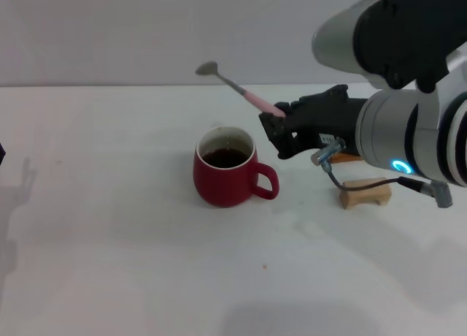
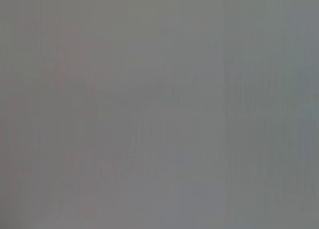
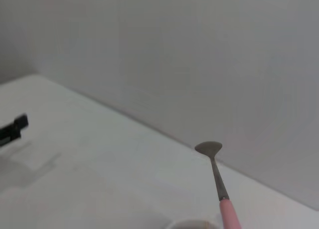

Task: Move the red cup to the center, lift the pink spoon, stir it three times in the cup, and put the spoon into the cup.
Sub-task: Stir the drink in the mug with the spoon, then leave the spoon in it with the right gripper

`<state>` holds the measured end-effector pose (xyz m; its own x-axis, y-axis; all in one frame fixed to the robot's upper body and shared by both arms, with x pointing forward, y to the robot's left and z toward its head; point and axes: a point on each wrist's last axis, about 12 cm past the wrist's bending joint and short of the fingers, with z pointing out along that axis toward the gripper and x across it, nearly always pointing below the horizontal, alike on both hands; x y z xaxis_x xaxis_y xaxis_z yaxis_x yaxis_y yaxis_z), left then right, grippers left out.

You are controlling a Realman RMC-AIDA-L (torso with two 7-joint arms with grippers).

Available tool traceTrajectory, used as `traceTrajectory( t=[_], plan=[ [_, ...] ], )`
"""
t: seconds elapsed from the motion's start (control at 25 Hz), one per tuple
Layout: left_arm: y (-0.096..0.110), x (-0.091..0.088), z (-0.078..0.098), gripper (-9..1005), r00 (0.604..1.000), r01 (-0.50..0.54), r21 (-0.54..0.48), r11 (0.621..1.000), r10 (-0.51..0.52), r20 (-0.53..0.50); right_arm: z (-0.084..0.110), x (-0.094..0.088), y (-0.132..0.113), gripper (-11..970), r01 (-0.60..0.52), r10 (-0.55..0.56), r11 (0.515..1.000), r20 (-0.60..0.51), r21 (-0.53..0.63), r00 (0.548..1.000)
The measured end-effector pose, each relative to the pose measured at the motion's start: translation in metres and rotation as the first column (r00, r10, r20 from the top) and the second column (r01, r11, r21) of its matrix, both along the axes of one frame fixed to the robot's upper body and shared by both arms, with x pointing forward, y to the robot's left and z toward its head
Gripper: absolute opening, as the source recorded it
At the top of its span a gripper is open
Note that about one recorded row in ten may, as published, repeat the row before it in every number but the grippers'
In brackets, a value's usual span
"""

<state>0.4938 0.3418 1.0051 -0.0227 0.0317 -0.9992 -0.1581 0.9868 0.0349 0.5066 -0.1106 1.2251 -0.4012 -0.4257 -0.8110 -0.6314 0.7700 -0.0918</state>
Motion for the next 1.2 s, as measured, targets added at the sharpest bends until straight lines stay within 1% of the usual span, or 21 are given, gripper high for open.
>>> traceTrajectory(
  t=[0.24, 0.44, 0.56, 0.68, 0.72, 0.76, 0.96, 1.04, 1.12, 1.2],
  plan=[
    [-0.001, 0.002, 0.001, 810, 1.000, 0.002, -0.001, 1.000, -0.002, 0.002, 0.009, -0.003, 0.003, 159, -0.022, 0.018, 0.997, -0.046, -0.078, 0.999],
    [-0.001, 0.003, 0.000, 810, 1.000, 0.004, -0.001, 1.000, -0.004, -0.003, 0.013, -0.006, 0.006, 158, -0.039, 0.025, 0.993, -0.117, -0.115, 0.993],
    [-0.001, 0.003, 0.000, 810, 1.000, 0.004, -0.001, 1.000, -0.004, -0.004, 0.015, -0.006, 0.006, 158, -0.042, 0.024, 0.990, -0.132, -0.133, 0.991],
    [-0.001, 0.003, 0.000, 810, 1.000, 0.004, 0.000, 1.000, -0.004, -0.007, 0.022, -0.002, 0.003, 158, -0.029, 0.008, 0.988, -0.135, -0.155, 0.991],
    [-0.001, 0.002, 0.000, 810, 1.000, 0.004, 0.000, 1.000, -0.004, -0.008, 0.030, 0.004, 0.001, 158, -0.016, -0.005, 0.987, -0.125, -0.162, 0.992],
    [-0.001, 0.002, 0.000, 810, 1.000, 0.004, 0.001, 1.000, -0.004, -0.009, 0.030, 0.004, 0.001, 158, -0.016, -0.005, 0.987, -0.125, -0.162, 0.992],
    [0.000, 0.002, -0.001, 810, 1.000, 0.003, 0.002, 1.000, -0.003, -0.013, 0.046, 0.015, 0.003, 159, -0.008, -0.009, 0.984, -0.094, -0.176, 0.996],
    [0.000, 0.002, -0.001, 810, 1.000, 0.003, 0.002, 1.000, -0.003, -0.014, 0.047, 0.019, 0.006, 159, -0.013, -0.004, 0.984, -0.099, -0.176, 0.995],
    [0.000, 0.002, -0.001, 810, 1.000, 0.004, 0.003, 1.000, -0.004, -0.016, 0.043, 0.023, 0.011, 159, -0.037, 0.012, 0.985, -0.144, -0.168, 0.989],
    [0.000, 0.002, -0.002, 810, 1.000, 0.003, 0.003, 1.000, -0.003, -0.018, 0.041, 0.024, 0.012, 159, -0.045, 0.018, 0.985, -0.163, -0.166, 0.986]
  ],
)
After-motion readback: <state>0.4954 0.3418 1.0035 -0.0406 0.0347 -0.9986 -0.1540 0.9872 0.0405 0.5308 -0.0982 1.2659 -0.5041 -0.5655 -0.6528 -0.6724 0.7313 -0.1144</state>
